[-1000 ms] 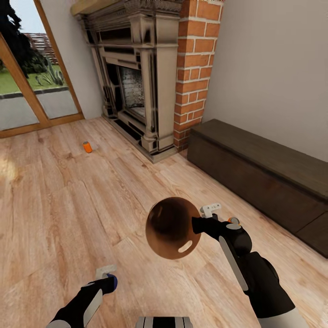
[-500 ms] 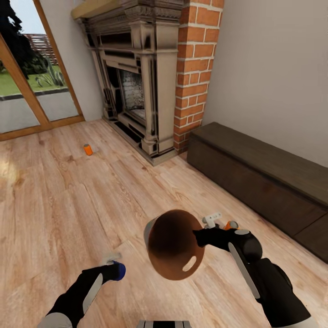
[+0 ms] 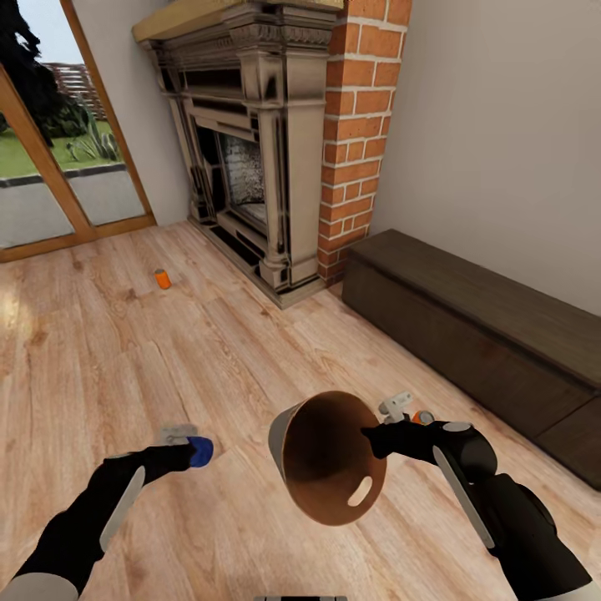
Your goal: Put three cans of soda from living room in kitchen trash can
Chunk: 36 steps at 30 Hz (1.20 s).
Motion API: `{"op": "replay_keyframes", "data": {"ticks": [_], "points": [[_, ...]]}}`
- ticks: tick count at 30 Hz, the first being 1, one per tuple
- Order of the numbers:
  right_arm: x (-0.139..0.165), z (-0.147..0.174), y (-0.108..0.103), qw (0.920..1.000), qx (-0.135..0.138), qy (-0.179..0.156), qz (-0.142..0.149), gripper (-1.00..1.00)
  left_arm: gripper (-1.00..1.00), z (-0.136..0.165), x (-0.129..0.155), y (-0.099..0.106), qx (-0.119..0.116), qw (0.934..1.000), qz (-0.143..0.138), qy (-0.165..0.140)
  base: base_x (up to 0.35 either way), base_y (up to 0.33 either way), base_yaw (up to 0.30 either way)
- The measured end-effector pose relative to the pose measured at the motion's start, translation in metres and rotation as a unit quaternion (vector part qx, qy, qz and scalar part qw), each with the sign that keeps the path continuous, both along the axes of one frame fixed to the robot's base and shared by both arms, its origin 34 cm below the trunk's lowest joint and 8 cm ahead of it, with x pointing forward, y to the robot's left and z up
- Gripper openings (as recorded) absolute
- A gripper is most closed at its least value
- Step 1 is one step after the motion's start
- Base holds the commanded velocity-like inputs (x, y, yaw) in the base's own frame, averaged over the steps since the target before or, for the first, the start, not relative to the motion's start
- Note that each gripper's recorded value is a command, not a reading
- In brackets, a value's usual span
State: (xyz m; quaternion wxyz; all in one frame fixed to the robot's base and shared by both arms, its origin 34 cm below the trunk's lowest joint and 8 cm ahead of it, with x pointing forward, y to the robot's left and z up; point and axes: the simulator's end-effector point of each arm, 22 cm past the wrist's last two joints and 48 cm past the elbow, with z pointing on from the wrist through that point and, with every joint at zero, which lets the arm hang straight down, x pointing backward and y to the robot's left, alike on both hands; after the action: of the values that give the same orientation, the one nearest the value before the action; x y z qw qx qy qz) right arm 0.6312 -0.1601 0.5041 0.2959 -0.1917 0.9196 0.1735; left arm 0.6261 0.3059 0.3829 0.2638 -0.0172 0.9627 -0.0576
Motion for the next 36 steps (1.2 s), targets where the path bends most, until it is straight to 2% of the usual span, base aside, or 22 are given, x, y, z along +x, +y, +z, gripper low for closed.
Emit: {"op": "replay_keyframes", "data": {"ticks": [3, 6, 10, 13, 17, 19, 20, 21, 23, 24, 25, 26, 27, 29, 31, 32, 35, 36], "points": [[0.001, 0.006, -0.001, 1.0, 0.0, 0.001, 0.0, -1.0, -1.0, 0.014, -0.012, 0.0, -0.004, 1.0, -0.009, 0.0, 0.0, 0.0, 0.0], [0.002, 0.012, -0.003, 1.0, -0.001, 0.003, -0.001, -1.0, -1.0, 0.033, -0.036, -0.014, -0.021, 0.9994, -0.029, 0.005, 0.0, 0.0, 0.0], [0.004, 0.017, -0.008, 0.9999, -0.009, 0.006, -0.004, -1.0, -1.0, 0.06, -0.048, -0.029, -0.036, 0.9982, -0.048, 0.001, 0.0, 0.0, 0.0], [0.004, 0.021, -0.009, 0.9999, -0.008, 0.01, -0.006, -1.0, -1.0, 0.079, -0.057, -0.047, -0.059, 0.9959, -0.069, -0.005, 0.0, 0.0, 0.0], [0.006, 0.028, -0.011, 0.9998, -0.011, 0.012, -0.007, -1.0, -1.0, 0.096, -0.064, -0.056, -0.07, 0.9942, -0.081, -0.011, 0.0, 0.0, 0.0], [0.005, 0.029, -0.013, 0.9997, -0.012, 0.017, -0.009, -1.0, -1.0, 0.105, -0.073, -0.066, -0.086, 0.992, -0.092, -0.011, 0.0, 0.0, 0.0], [0.005, 0.028, -0.016, 0.9996, -0.014, 0.021, -0.011, -1.0, -1.0, 0.108, -0.084, -0.075, -0.105, 0.9892, -0.102, -0.007, 0.0, 0.0, 0.0], [0.002, 0.022, -0.019, 0.9992, -0.015, 0.034, -0.015, -1.0, -1.0, 0.112, -0.097, -0.087, -0.137, 0.9838, -0.116, -0.001, 0.0, 0.0, 0.0], [0.002, 0.018, -0.027, 0.9987, -0.03, 0.038, -0.019, -1.0, -1.0, 0.12, -0.102, -0.091, -0.153, 0.9806, -0.122, -0.002, 0.0, 0.0, 0.0], [-0.003, 0.011, -0.028, 0.998, -0.03, 0.052, -0.021, -1.0, -1.0, 0.127, -0.104, -0.092, -0.171, 0.9774, -0.125, -0.004, 0.0, 0.0, 0.0], [-0.005, 0.008, -0.03, 0.9976, -0.032, 0.058, -0.023, -1.0, -1.0, 0.131, -0.104, -0.092, -0.179, 0.9757, -0.126, -0.006, 0.0, 0.0, 0.0], [-0.009, 0.001, -0.031, 0.9965, -0.033, 0.072, -0.027, -1.0, -1.0, 0.145, -0.105, -0.095, -0.213, 0.9683, -0.131, -0.013, 0.0, 0.0, 0.0], [-0.01, -0.002, -0.035, 0.9959, -0.042, 0.075, -0.028, -1.0, -1.0, 0.15, -0.105, -0.096, -0.222, 0.9656, -0.134, -0.016, 0.0, 0.0, 0.0], [-0.013, -0.011, -0.044, 0.9941, -0.065, 0.082, -0.029, -1.0, -1.0, 0.168, -0.106, -0.097, -0.261, 0.954, -0.145, -0.028, 0.0, 0.0, 0.0], [-0.013, -0.015, -0.047, 0.9934, -0.074, 0.083, -0.029, -1.0, -1.0, 0.175, -0.106, -0.095, -0.274, 0.9497, -0.148, -0.034, 0.0, 0.0, 0.0], [-0.016, -0.018, -0.045, 0.993, -0.072, 0.089, -0.03, -1.0, -1.0, 0.188, -0.106, -0.094, -0.299, 0.9407, -0.153, -0.044, 0.0, 0.0, 0.0], [-0.017, -0.019, -0.044, 0.9927, -0.071, 0.092, -0.03, -1.0, -1.0, 0.199, -0.109, -0.097, -0.324, 0.9302, -0.165, -0.051, 0.0, 0.0, 0.0], [-0.017, -0.02, -0.045, 0.9925, -0.075, 0.092, -0.03, -1.0, -1.0, 0.207, -0.111, -0.101, -0.341, 0.9224, -0.172, -0.055, 0.0, 0.0, 0.0]]}}
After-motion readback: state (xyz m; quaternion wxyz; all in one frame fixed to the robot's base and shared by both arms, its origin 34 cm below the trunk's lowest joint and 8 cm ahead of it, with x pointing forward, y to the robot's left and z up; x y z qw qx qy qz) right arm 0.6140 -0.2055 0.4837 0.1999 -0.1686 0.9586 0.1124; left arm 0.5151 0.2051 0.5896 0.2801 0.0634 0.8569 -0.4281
